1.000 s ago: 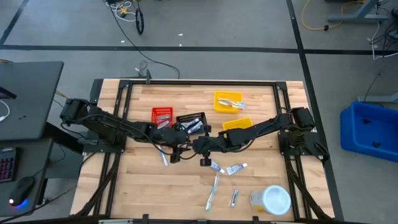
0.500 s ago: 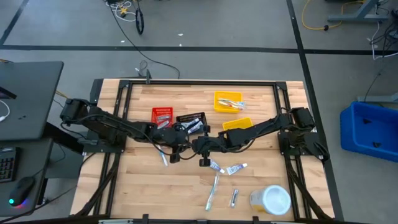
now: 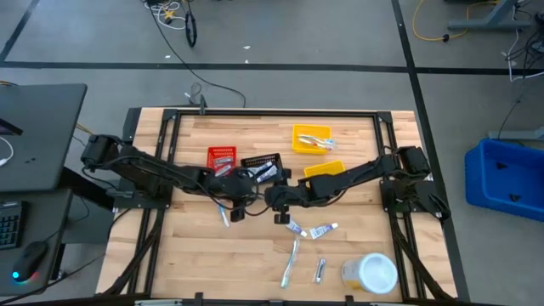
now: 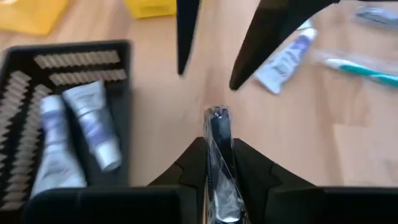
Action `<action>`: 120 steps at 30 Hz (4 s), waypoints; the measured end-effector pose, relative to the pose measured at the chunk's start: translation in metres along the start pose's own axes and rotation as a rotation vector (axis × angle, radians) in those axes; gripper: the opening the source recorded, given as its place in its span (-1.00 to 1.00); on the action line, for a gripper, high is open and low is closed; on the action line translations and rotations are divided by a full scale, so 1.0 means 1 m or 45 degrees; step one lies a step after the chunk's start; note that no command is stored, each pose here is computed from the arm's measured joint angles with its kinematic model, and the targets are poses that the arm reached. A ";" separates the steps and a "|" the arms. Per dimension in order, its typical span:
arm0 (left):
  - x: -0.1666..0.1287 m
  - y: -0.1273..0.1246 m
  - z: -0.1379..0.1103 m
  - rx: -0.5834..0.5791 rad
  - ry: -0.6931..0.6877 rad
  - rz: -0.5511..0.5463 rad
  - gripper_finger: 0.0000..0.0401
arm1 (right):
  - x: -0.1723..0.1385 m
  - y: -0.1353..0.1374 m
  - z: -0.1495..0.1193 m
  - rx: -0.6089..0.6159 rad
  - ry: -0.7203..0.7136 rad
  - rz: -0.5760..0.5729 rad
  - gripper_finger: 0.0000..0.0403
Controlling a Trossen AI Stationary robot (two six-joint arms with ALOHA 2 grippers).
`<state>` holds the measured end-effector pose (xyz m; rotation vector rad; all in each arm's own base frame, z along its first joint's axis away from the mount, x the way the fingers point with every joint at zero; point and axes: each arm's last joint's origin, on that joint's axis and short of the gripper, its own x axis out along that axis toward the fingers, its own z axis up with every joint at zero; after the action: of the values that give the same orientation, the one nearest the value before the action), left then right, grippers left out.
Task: Pick & Place Travel size toiletries
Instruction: Put the silver nail cutter into the red bin, then put the white toothpaste into the black bin
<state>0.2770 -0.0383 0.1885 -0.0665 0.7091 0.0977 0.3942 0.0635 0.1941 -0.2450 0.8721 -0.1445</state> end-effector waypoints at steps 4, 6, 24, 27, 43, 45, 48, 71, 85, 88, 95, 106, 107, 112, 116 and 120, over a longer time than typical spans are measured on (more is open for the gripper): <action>-0.015 0.006 -0.002 -0.041 0.041 0.134 -0.70 | 0.000 -0.002 -0.003 0.095 0.036 -0.063 0.06; -0.027 0.010 -0.003 -0.078 0.050 0.224 -0.68 | 0.000 -0.002 -0.003 0.123 0.040 -0.063 0.14; -0.068 0.056 -0.040 -0.391 0.234 0.657 -0.67 | -0.001 0.001 -0.002 0.134 0.024 -0.055 0.39; -0.056 0.059 -0.049 -0.411 0.240 0.610 -0.70 | -0.001 0.001 -0.001 0.137 0.015 -0.053 0.35; -0.027 0.080 -0.062 -0.369 0.322 0.462 -0.58 | -0.001 0.002 -0.001 0.138 0.016 -0.011 0.21; -0.026 0.080 -0.060 -0.368 0.304 0.461 -0.52 | -0.001 0.002 -0.001 0.138 0.016 -0.011 0.20; -0.026 0.081 -0.060 -0.338 0.312 0.463 -0.40 | -0.001 0.002 -0.001 0.138 0.016 -0.010 0.22; -0.032 0.080 -0.021 -0.266 0.180 0.433 -0.26 | -0.002 0.006 -0.012 0.362 0.179 0.153 0.16; -0.038 0.053 0.004 -0.172 0.063 0.387 -0.38 | -0.025 0.056 -0.032 0.392 0.448 0.310 0.08; -0.040 0.049 0.011 -0.164 0.034 0.370 -0.38 | -0.032 0.071 -0.034 0.367 0.439 0.337 0.13; -0.043 0.042 0.017 -0.150 0.003 0.343 -0.38 | -0.040 0.089 -0.040 0.361 0.411 0.273 0.29; -0.043 0.039 0.017 -0.139 -0.008 0.329 -0.39 | -0.025 0.092 -0.070 0.452 0.396 0.230 0.24; -0.043 0.039 0.017 -0.139 -0.008 0.329 -0.39 | -0.024 0.092 -0.073 0.446 0.403 0.226 0.23; -0.043 0.039 0.017 -0.139 -0.009 0.329 -0.39 | -0.021 0.091 -0.084 0.417 0.438 0.199 0.15; -0.043 0.039 0.017 -0.139 -0.009 0.329 -0.39 | -0.020 0.090 -0.088 0.412 0.428 0.170 0.12; -0.043 0.039 0.018 -0.139 -0.009 0.329 -0.39 | -0.019 0.089 -0.092 0.412 0.431 0.163 0.09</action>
<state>0.2516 -0.0009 0.2287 -0.0788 0.7027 0.3842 0.3134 0.1391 0.1268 0.1427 1.1805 -0.2082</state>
